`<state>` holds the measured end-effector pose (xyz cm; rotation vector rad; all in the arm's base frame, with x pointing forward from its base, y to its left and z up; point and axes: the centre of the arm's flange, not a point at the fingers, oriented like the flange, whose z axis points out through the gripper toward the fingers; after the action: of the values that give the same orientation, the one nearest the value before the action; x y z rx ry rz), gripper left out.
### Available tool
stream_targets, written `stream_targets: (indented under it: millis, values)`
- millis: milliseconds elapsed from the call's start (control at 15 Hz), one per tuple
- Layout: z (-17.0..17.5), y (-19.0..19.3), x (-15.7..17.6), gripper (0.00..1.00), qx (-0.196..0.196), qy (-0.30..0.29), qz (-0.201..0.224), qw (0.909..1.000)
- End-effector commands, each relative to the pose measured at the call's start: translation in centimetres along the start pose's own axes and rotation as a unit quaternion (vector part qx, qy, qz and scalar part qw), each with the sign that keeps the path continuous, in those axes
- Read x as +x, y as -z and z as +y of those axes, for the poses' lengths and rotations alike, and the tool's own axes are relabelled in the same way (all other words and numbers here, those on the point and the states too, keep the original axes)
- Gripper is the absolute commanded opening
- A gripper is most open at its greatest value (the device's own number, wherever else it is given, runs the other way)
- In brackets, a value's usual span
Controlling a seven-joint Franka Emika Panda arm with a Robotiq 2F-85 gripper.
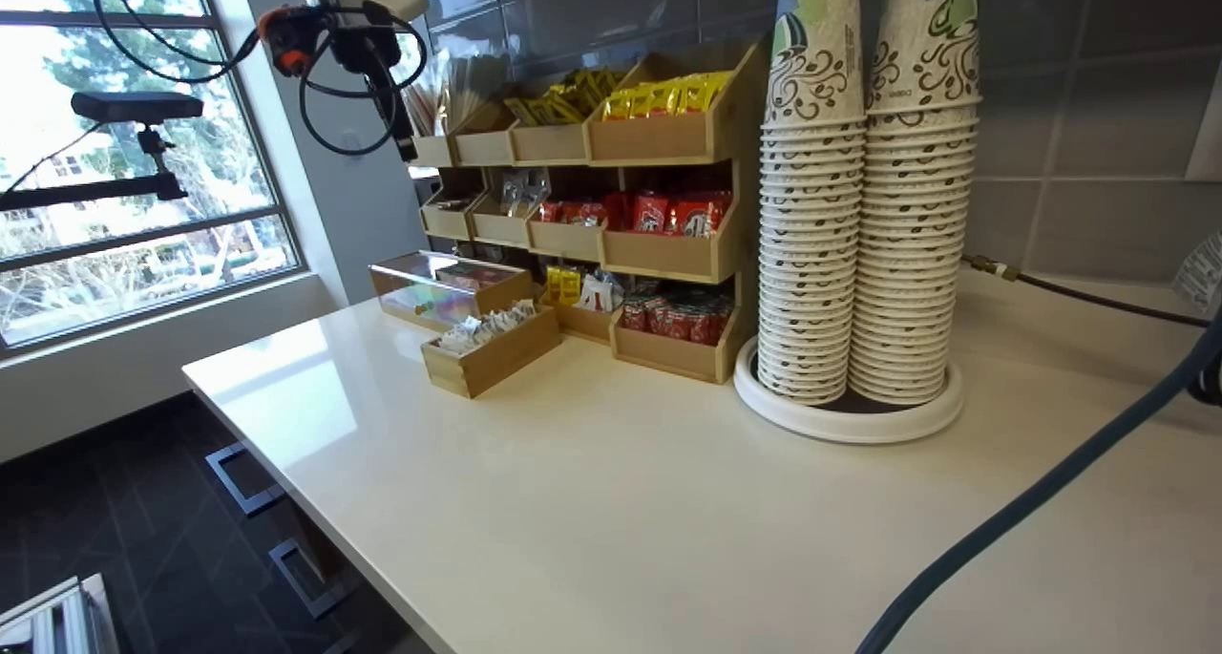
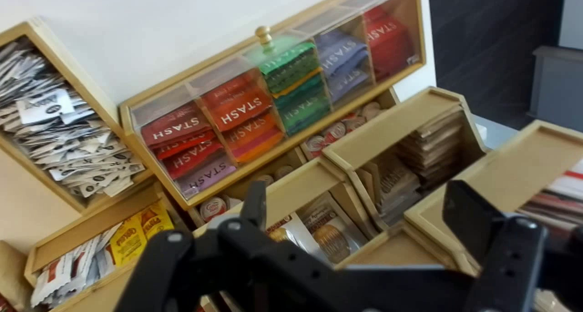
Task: Remove a brown stick from the second top compartment from the left and put it on the counter
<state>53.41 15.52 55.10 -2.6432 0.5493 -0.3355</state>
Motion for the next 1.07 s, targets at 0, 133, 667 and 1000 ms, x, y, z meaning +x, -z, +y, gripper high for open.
stream_targets:
  millis: [0, 133, 667, 1000]
  values:
    - [0.1, -0.1, 1.1, 1.0, 0.075, -0.06, 0.019, 0.9952]
    - [0.3, -0.2, 1.7, 1.0, 0.114, -0.092, 0.031, 0.9887]
    - [0.4, 0.1, 2.5, 1.0, 0.085, -0.072, 0.042, 0.9929]
    - [1.3, -1.1, 4.5, 1.0, 0.117, -0.12, 0.063, 0.9839]
